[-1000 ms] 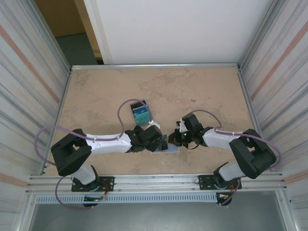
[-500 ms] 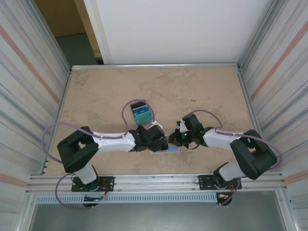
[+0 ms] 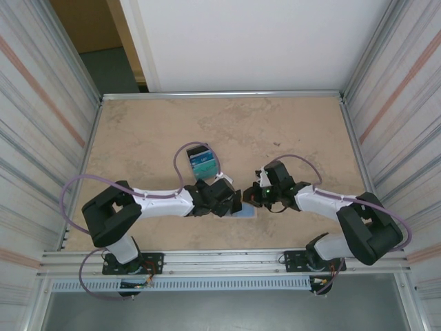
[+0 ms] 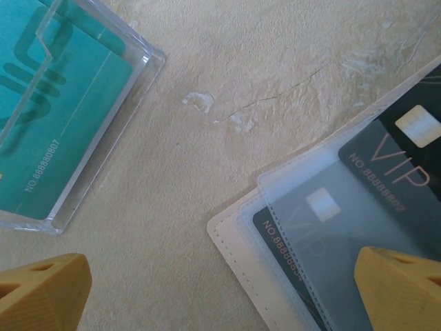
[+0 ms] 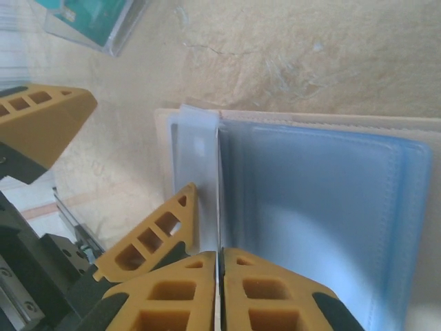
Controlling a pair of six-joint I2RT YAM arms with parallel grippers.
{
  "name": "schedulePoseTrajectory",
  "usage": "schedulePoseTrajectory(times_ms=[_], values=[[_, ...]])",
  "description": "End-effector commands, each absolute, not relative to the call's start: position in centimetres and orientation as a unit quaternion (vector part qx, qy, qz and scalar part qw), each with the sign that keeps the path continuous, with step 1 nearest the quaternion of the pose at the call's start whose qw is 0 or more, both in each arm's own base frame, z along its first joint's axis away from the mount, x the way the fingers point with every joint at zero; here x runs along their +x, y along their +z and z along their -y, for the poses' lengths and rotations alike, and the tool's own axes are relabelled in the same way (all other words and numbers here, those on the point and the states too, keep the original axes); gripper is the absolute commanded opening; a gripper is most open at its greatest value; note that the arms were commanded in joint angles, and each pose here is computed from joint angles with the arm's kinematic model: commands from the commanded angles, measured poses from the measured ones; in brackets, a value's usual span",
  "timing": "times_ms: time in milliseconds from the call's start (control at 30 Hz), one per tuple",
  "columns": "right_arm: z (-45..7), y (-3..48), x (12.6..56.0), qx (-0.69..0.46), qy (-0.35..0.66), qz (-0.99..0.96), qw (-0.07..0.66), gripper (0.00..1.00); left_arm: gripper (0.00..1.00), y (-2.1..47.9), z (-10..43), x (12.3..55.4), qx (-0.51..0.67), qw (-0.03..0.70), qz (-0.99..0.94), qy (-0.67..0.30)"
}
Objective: Take the credit cards out of the card holder
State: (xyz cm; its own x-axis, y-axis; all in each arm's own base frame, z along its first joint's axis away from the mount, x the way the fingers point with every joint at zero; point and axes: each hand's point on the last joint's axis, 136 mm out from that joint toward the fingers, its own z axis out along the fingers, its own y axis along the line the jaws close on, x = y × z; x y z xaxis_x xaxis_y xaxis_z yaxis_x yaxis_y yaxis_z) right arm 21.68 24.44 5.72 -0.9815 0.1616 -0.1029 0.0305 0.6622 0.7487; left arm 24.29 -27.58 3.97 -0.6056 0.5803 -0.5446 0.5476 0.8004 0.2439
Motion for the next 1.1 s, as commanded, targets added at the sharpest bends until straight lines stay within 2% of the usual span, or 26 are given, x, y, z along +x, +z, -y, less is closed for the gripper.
schedulePoseTrajectory(times_ms=[0,267,467,633,833,1067], values=[[-25.1,5.7,21.9,0.050,0.415,-0.904,0.087,0.16,0.99,2.8,26.8,23.8,0.315,0.293,-0.902,0.034],[-26.1,4.7,21.9,0.047,0.412,-0.907,0.073,0.19,0.99,2.6,26.5,23.3,0.311,0.287,-0.905,0.031],[-25.6,3.9,21.7,0.047,0.390,-0.917,0.064,0.04,0.99,2.8,26.1,23.2,0.305,0.289,-0.907,0.033],[-25.0,4.1,20.9,0.032,0.370,-0.927,0.057,0.00,0.99,3.1,25.5,23.3,0.294,0.291,-0.909,0.043],[-24.7,5.2,20.3,0.017,0.370,-0.927,0.052,0.00,0.99,3.3,25.2,23.4,0.290,0.290,-0.911,0.048],[-23.9,7.3,20.8,-0.002,0.367,-0.926,0.086,0.00,0.99,5.3,25.5,23.7,0.279,0.309,-0.908,0.037]])
